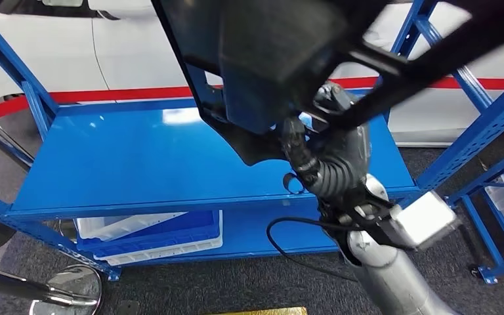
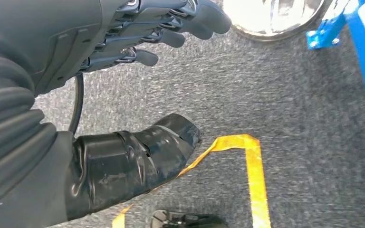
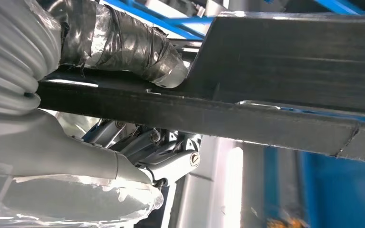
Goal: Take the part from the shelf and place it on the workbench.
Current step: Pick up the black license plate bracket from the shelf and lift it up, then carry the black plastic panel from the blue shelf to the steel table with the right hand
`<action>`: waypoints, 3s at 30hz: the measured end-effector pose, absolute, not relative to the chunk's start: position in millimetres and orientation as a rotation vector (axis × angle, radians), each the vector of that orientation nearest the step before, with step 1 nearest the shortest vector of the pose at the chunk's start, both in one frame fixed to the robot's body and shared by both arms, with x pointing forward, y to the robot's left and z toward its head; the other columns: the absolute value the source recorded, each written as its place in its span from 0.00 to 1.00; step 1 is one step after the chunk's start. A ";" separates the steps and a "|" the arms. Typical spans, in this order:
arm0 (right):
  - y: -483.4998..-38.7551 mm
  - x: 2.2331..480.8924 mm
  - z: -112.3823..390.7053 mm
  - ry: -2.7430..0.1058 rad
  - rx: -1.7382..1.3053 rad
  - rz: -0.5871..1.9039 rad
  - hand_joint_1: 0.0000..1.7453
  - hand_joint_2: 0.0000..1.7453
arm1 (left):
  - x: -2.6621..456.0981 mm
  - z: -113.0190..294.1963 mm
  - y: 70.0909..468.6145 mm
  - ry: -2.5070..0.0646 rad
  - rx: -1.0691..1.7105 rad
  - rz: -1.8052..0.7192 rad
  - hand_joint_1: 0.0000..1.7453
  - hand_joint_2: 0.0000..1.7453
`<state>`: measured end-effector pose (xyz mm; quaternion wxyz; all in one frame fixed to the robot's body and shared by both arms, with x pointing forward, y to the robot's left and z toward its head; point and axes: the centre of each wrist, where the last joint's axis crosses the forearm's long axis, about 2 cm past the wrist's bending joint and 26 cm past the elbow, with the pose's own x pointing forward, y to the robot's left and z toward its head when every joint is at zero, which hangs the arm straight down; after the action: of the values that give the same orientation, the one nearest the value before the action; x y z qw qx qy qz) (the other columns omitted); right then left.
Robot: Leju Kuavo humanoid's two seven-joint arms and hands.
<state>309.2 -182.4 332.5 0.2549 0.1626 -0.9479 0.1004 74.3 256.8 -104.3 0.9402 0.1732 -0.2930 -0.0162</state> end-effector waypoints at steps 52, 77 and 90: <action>-188.6 253.1 282.2 -2.483 0.611 0.046 1.00 1.00 | 83.1 -103.2 268.8 -0.541 0.395 -0.032 0.00 1.00; -185.0 252.6 278.3 -2.481 0.546 -0.034 1.00 1.00 | 81.1 -103.8 271.8 -0.523 0.386 -0.010 0.00 1.00; -183.5 251.4 268.1 -2.413 0.678 -0.049 1.00 1.00 | 80.3 -104.2 272.3 -0.514 0.365 -0.006 0.00 1.00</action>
<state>251.4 -183.5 268.1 0.3119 0.2571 -0.9145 -0.0186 80.3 272.3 -104.2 0.9507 0.1796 -0.2527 -0.0027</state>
